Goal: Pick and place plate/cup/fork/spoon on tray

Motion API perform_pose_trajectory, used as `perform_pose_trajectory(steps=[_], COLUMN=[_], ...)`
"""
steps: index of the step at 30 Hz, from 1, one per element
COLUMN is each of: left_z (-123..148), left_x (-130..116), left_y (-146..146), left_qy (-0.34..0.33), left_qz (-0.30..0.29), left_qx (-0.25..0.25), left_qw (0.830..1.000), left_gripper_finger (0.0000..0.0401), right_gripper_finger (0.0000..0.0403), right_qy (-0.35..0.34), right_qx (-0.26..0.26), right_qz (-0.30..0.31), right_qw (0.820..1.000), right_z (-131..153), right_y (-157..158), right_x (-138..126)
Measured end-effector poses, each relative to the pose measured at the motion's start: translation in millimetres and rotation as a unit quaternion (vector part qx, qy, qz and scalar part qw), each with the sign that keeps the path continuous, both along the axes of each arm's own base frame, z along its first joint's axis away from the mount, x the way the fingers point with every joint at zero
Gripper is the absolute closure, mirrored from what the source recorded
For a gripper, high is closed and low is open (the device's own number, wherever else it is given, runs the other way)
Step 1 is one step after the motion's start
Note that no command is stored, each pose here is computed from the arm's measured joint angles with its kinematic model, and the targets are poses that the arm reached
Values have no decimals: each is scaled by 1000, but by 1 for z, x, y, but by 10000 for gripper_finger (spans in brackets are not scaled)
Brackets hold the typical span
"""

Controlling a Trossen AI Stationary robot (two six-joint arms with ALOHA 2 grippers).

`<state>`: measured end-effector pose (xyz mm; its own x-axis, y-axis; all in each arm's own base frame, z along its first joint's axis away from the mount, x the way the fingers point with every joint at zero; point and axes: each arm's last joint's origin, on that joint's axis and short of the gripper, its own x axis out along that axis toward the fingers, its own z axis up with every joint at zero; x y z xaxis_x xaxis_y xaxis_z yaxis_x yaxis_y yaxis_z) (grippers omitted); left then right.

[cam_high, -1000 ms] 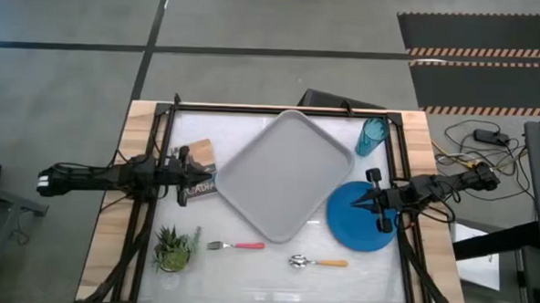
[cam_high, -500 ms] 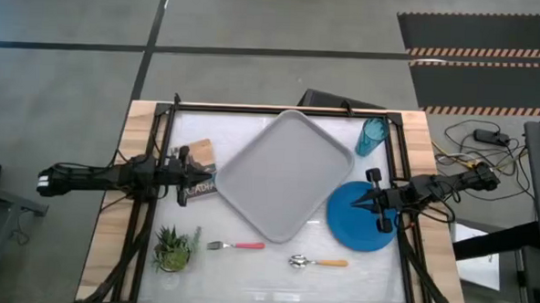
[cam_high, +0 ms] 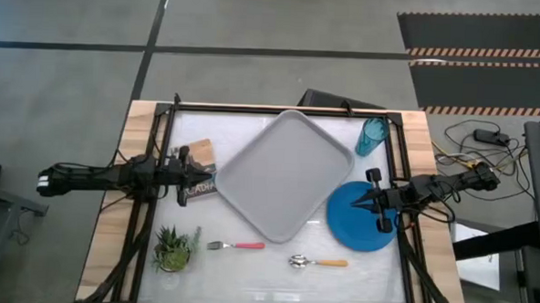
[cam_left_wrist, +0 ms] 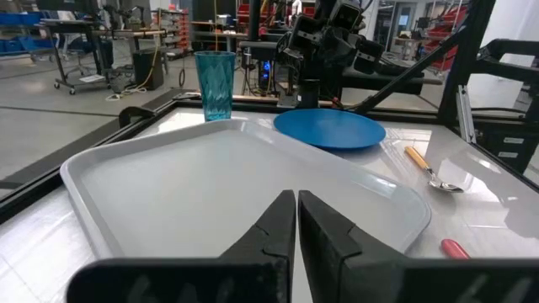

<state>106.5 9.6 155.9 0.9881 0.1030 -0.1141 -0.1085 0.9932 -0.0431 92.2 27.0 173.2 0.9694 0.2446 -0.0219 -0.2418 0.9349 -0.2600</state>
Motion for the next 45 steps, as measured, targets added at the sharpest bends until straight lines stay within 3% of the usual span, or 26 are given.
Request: perform_pose_trajectory(steps=[22,27,34,37,45], left_z=[1,13,32,37,43], left_x=[0,1,-2,-3,-4], left_y=[0,0,0,0,0], left_qy=[-7,-67,-166,-192,-214], left_qz=[0,0,0,0,0], left_qx=[1,5,13,16,18], left_qw=[1000,998,986,981,977], left_gripper_finger=[401,401,401,401,401], right_gripper_finger=[394,394,394,394,394], right_qy=[0,15,-38,-59,-73], right_qx=[6,177,334,367,374], right_qz=[0,-16,-79,-66,-60], right_qw=[1000,984,938,926,922], right_z=[0,5,18,23,28], right_y=[0,-1,-6,-7,-5], right_x=[0,0,0,-1,5])
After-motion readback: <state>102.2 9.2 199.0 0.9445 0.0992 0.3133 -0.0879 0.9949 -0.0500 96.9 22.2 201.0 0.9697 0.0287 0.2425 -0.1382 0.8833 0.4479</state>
